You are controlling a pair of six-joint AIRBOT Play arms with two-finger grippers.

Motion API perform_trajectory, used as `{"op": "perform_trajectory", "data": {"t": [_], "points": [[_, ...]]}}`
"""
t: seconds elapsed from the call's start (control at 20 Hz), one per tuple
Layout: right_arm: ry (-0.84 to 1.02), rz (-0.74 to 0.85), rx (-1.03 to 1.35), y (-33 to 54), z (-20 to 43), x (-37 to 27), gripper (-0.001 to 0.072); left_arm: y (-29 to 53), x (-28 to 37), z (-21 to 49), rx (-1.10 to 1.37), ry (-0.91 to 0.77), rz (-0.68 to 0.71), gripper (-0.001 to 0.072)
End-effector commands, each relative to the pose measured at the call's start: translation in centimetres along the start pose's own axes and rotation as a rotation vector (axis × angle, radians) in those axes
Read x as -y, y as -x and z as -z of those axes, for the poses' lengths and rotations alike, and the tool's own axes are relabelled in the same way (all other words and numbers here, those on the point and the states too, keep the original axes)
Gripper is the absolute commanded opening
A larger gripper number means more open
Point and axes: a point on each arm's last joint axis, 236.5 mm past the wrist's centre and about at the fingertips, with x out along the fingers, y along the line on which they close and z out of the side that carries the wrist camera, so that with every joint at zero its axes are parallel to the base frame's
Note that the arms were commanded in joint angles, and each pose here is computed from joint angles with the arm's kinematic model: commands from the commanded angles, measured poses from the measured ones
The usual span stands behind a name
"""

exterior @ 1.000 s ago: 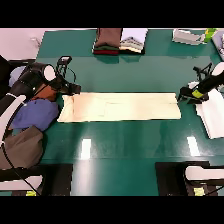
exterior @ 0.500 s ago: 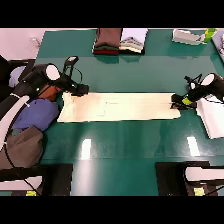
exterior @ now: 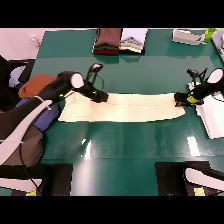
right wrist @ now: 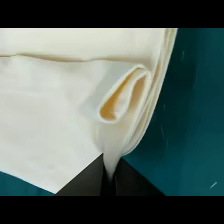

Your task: Fold the shirts.

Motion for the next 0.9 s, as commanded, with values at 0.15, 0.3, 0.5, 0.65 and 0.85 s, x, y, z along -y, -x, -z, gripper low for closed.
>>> {"op": "perform_trajectory", "data": {"t": [0.15,0.3,0.5,0.65,0.85], "points": [[0.14,-0.16,0.222,11.2,-1.2,-8.6,0.0014,-5.5,6.7,-1.1,-0.033,-0.098,0.085,0.0023],[0.184,-0.207,0.321,15.3,-2.4,-11.8,0.0014,-7.6,7.3,0.2,-0.086,-0.082,0.117,0.0024],[0.251,-0.247,0.351,17.8,-3.1,-15.7,0.0014,-8.6,7.2,0.9,-0.112,-0.095,0.126,0.0023],[0.298,-0.293,0.344,18.1,-3.5,-19.2,0.0014,-8.6,7.2,0.7,-0.104,-0.095,0.125,0.0024],[0.354,-0.339,0.341,18.5,-3.4,-23.6,0.0014,-6.6,5.6,-0.7,-0.078,-0.068,0.115,0.0023]]}}
